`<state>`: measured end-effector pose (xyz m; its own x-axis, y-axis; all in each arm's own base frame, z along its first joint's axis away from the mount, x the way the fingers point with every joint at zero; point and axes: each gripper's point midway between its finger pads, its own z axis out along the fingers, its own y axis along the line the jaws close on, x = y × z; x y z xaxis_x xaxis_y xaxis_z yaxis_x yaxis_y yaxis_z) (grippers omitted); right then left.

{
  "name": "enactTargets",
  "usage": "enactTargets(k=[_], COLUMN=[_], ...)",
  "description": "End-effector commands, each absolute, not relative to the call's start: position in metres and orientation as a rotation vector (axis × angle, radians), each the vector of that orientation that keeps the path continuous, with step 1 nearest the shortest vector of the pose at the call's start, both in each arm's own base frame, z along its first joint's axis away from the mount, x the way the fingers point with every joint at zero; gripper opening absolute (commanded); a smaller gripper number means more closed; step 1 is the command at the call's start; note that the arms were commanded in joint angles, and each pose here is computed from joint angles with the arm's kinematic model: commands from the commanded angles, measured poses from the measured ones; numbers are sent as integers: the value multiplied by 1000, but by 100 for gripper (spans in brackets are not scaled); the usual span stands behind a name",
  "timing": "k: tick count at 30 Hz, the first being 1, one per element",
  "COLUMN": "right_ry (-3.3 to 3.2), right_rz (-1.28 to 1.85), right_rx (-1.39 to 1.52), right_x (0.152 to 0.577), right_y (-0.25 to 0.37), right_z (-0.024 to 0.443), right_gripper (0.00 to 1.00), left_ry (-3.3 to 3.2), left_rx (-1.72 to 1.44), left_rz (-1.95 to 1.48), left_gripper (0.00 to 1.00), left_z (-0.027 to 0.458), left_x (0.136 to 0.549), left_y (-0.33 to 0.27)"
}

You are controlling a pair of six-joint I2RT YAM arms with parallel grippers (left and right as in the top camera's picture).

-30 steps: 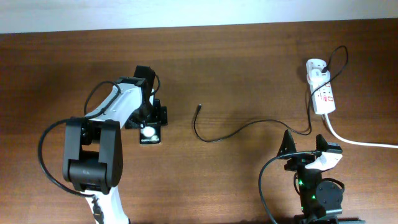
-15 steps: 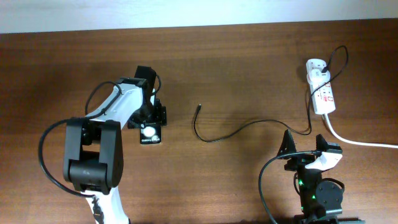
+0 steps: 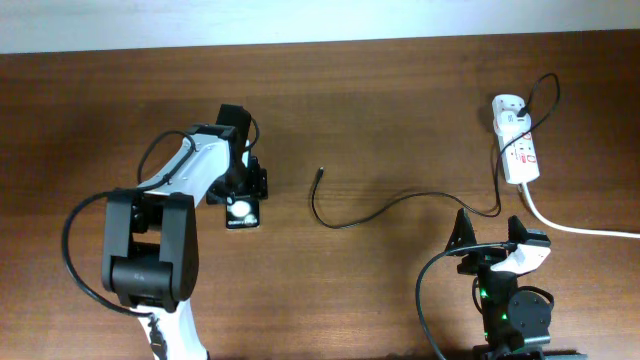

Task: Plug charger to phone and switch on socket
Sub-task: 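Close the left gripper on the phone's sides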

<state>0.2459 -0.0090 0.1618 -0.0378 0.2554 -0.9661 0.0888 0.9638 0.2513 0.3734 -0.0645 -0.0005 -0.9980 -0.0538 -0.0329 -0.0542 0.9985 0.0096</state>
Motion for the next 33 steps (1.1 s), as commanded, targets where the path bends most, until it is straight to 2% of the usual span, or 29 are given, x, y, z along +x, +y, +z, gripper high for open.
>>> enactTargets(k=[1, 6, 12, 20, 21, 24, 33], right_ry=[1612, 1612, 1612, 1612, 1612, 1612, 1612], right_rz=[130, 130, 130, 130, 130, 130, 130], right_rx=[282, 282, 282, 282, 282, 282, 282], right_x=[245, 245, 245, 245, 245, 245, 245], right_y=[-11, -11, -11, -11, -11, -11, -11], right_z=[159, 159, 159, 159, 159, 159, 159], right_gripper=[99, 99, 99, 99, 99, 99, 99], left_ry=[3065, 3041, 3054, 3056, 3043, 3025, 3097], left_rx=[-91, -91, -90, -103, -102, -94, -93], left_rz=[47, 38, 37, 36, 18, -20, 67], left_gripper=[78, 77, 81, 82, 86, 89, 89], left_z=[8, 30, 28, 6, 6, 7, -25], left_x=[392, 405, 401, 393, 396, 401, 392], left_y=[-64, -66, -66, -65, -67, -73, -65])
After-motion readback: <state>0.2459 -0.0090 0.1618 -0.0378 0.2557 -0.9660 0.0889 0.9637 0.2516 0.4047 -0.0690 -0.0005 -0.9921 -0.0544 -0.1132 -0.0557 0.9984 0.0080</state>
